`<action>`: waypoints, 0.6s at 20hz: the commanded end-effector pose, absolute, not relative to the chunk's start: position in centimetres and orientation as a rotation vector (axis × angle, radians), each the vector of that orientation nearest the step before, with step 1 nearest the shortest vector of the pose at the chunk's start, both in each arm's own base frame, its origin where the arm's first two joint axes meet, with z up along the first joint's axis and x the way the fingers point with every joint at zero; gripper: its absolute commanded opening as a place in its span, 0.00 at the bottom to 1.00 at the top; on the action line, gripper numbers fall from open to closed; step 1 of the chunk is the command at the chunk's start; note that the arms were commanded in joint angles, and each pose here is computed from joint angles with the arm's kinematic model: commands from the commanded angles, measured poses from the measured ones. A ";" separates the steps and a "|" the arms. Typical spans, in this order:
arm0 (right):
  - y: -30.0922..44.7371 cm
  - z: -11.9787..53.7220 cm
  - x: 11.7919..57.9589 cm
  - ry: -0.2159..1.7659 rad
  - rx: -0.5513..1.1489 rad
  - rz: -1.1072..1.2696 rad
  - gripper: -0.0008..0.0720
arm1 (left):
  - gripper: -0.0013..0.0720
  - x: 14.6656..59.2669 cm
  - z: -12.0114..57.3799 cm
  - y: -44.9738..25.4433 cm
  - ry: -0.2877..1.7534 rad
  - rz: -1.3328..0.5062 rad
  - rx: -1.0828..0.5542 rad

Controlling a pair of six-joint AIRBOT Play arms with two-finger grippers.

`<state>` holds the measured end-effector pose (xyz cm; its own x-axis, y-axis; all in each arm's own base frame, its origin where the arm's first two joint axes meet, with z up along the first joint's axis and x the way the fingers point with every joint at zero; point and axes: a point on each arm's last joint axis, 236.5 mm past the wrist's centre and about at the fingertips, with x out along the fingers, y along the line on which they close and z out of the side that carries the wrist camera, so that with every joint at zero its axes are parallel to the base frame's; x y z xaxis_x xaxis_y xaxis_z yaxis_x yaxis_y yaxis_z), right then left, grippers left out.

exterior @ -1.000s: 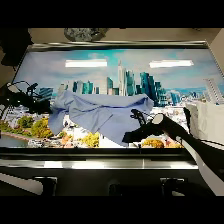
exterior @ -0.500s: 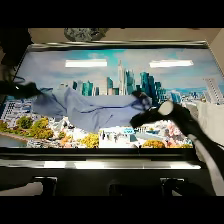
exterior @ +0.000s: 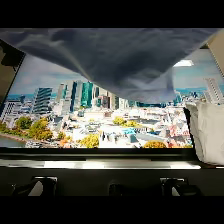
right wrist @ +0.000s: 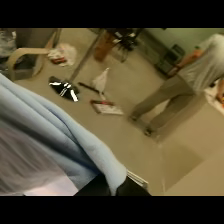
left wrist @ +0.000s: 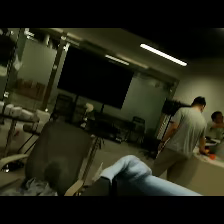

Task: Fold the shirts.

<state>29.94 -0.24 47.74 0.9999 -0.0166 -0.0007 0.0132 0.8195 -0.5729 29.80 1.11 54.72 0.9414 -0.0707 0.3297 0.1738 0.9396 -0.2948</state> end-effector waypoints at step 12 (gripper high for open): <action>-1.8 35.4 32.4 0.553 -0.553 0.072 0.08 | 0.05 30.7 46.3 0.6 0.048 -0.085 -0.229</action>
<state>29.42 -2.15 43.82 0.9740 -0.0921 -0.2070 -0.0458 0.8148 -0.5779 26.18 -0.79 53.72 0.9633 -0.0873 0.2539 0.1497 0.9597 -0.2380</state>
